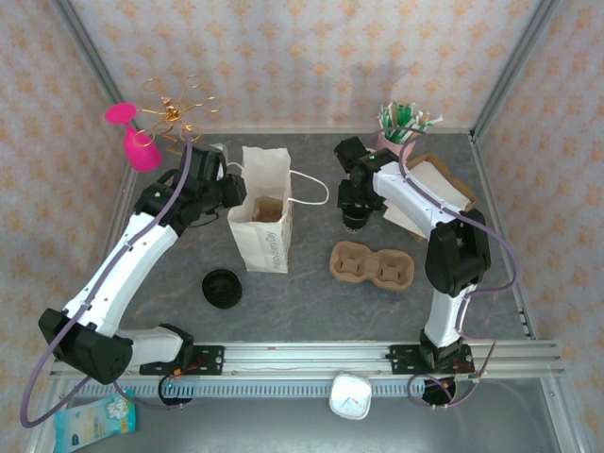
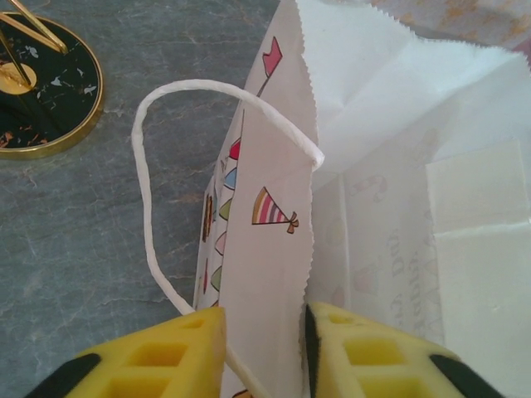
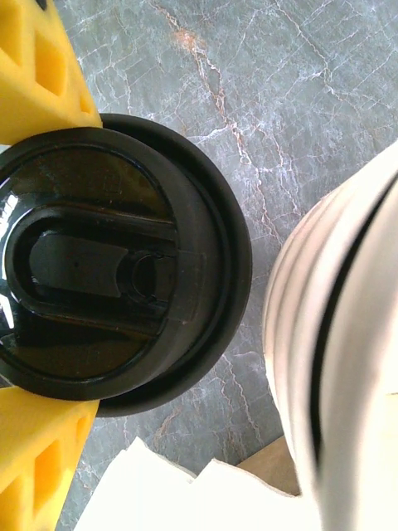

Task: Pack the takeout coffee

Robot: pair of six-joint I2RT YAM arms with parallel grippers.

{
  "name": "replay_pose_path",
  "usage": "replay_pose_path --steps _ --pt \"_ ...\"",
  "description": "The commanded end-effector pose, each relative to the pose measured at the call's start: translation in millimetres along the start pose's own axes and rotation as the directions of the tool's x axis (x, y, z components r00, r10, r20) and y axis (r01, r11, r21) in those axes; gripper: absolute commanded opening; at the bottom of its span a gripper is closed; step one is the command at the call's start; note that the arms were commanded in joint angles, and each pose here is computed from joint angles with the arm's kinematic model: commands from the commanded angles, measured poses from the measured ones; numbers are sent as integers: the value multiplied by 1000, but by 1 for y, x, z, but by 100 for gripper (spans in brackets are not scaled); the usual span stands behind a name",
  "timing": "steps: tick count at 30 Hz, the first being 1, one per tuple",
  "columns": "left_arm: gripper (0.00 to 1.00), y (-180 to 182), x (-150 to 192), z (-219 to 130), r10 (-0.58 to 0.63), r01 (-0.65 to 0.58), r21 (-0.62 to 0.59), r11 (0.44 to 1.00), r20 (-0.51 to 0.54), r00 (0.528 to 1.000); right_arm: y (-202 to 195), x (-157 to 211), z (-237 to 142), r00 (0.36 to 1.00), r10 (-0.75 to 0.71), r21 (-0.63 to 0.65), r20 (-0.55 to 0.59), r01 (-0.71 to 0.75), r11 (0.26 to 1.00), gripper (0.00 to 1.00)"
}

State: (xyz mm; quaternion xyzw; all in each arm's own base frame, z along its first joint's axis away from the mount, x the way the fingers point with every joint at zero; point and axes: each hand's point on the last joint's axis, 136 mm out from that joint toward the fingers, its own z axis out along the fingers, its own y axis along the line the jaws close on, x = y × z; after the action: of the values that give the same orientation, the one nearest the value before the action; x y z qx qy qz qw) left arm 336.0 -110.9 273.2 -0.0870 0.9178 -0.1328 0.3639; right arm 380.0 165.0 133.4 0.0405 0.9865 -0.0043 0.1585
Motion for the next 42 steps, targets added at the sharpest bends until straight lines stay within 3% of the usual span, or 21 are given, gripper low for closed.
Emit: replay_pose_path --steps 1,19,30,42 --pt "29 8 -6 -1 16 -16 -45 999 12 1000 -8 6 -13 1000 -17 24 -12 17 1000 64" --pt "13 12 -19 -6 3 0 -56 998 55 998 -15 19 -58 999 -31 14 9 31 999 64" --pt "2 9 -30 -9 1 4 -50 999 84 996 -12 22 -108 998 -34 22 44 33 999 62" --pt "0 20 -59 -16 49 -30 -145 989 129 990 8 33 -140 997 -18 -103 69 26 994 60"
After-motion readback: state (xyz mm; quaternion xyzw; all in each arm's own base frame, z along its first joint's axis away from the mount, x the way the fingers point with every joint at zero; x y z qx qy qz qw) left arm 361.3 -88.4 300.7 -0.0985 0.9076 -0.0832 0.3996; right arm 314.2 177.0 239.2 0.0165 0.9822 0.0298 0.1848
